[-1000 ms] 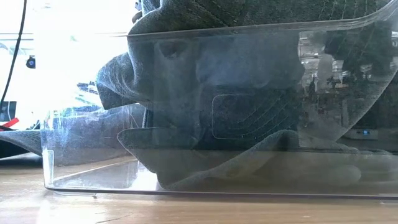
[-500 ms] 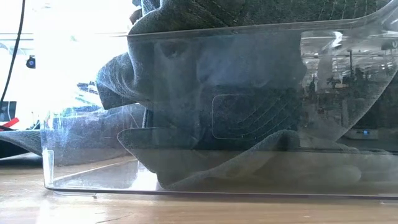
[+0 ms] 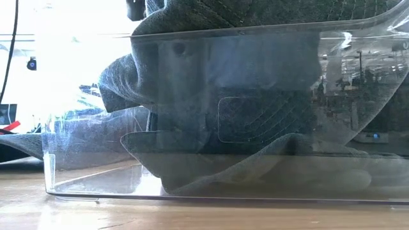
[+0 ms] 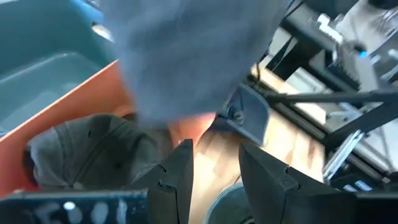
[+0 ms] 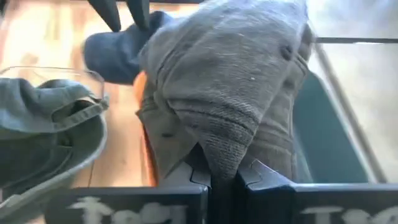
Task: Pick & Place hat
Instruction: Put the black cap into the orange bin
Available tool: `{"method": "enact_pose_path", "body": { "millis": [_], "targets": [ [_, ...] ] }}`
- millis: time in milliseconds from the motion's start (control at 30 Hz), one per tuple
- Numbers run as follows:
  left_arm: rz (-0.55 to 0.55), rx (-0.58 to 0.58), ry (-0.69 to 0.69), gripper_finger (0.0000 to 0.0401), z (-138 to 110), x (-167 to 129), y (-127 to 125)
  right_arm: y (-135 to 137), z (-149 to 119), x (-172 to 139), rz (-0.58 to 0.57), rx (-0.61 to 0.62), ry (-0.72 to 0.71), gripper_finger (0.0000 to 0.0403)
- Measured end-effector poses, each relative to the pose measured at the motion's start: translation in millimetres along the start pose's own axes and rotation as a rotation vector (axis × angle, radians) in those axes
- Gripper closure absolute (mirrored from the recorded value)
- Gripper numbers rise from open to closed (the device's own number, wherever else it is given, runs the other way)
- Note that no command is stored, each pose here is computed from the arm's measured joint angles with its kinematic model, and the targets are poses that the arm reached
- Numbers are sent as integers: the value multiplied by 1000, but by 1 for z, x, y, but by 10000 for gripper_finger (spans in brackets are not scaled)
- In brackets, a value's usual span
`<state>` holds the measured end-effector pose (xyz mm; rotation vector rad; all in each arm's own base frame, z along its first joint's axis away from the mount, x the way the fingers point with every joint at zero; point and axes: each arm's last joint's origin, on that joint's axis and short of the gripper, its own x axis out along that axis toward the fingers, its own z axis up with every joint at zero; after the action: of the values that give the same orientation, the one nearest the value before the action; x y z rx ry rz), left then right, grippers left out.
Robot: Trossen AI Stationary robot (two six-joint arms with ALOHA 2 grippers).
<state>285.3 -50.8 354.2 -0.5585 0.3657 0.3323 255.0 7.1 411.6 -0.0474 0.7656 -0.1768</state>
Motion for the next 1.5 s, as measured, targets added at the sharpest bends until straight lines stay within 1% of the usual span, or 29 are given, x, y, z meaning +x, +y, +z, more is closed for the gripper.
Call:
{"method": "enact_pose_path", "body": {
  "millis": [133,300,433,567,733,933,1033,1167,1300,1400,1500],
  "targets": [
    [-8,-48,-79,279,5,-15,-5,-13,6,37,40,-81,71,394],
    [11,-58,-177,279,6,-41,-12,-20,6,82,130,-140,155,394],
    [31,-51,-221,279,3,-56,-16,-23,4,117,140,-181,213,394],
    [59,-31,-212,279,-2,-62,-16,-24,2,145,200,-199,232,394],
    [100,-25,-167,279,-8,-62,-11,-22,-11,178,222,-202,352,393],
    [154,3,-117,279,-14,-62,-5,-21,-24,210,221,-153,442,368],
    [180,16,-94,279,-17,-62,-2,-21,-27,215,204,-122,463,344],
    [224,21,-57,279,-21,-63,3,-22,-25,211,151,-99,462,299],
    [254,27,-34,279,-24,-64,7,-25,-19,194,91,-63,465,249],
    [267,40,-23,279,-25,-64,8,-26,-16,180,87,-49,482,217],
    [303,60,6,279,-28,-65,13,-24,-14,168,91,-44,474,194]
  ]
}}
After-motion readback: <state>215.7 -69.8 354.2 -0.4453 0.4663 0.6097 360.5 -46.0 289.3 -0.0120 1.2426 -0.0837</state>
